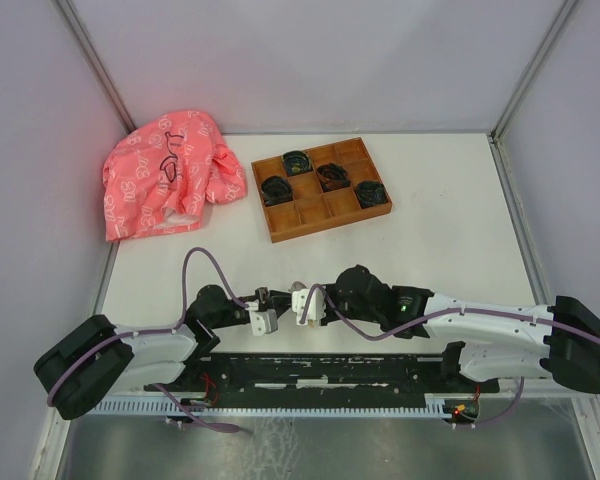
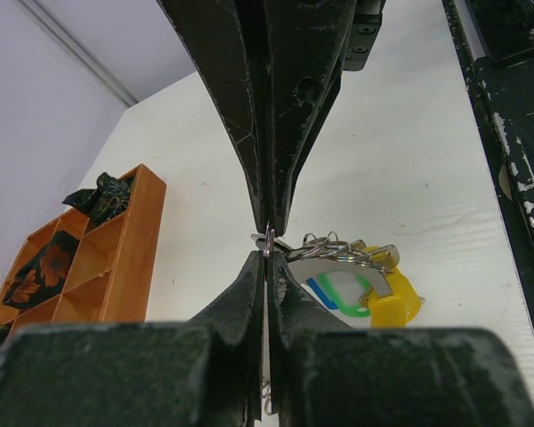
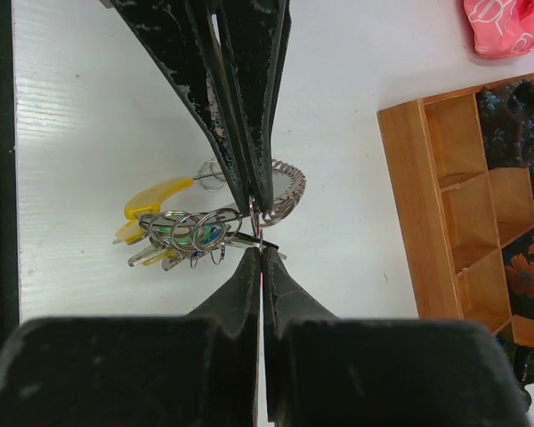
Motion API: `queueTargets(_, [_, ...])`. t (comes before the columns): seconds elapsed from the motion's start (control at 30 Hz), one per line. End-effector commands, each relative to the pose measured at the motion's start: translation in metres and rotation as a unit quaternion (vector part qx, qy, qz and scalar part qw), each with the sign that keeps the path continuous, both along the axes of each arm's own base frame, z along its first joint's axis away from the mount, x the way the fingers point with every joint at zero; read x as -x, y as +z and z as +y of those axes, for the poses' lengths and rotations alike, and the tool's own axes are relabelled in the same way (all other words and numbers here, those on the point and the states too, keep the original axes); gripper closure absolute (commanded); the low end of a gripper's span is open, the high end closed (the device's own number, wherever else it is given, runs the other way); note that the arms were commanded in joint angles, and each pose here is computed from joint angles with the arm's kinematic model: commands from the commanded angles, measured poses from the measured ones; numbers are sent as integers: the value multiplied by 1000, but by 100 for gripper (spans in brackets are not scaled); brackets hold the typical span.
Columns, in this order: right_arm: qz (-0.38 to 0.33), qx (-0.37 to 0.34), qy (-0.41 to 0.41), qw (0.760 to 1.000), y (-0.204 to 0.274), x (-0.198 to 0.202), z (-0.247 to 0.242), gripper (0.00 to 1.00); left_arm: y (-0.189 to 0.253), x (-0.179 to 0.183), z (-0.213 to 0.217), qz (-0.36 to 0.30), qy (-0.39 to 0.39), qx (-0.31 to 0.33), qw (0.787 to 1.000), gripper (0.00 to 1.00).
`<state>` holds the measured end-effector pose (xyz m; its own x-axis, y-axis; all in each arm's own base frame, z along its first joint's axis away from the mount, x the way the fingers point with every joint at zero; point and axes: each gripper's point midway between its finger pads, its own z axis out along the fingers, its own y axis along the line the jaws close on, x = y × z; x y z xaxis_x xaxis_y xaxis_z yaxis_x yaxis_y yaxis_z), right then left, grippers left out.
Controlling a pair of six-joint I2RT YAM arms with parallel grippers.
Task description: Put the keys on the keyring
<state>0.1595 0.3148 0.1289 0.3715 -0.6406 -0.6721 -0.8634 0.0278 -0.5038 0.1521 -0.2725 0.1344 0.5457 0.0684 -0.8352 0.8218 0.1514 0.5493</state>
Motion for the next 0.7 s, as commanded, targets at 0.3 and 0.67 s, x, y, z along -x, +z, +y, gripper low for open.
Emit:
queueTargets(0.3, [-7,-48,-3,999,32,-2,14,99,20,1,-4,-17,-7,30,999,97])
queueTargets(0.67, [-1,-62,4,998,38,2,16,99,18,0,-5,-14,-8,27,1000,97])
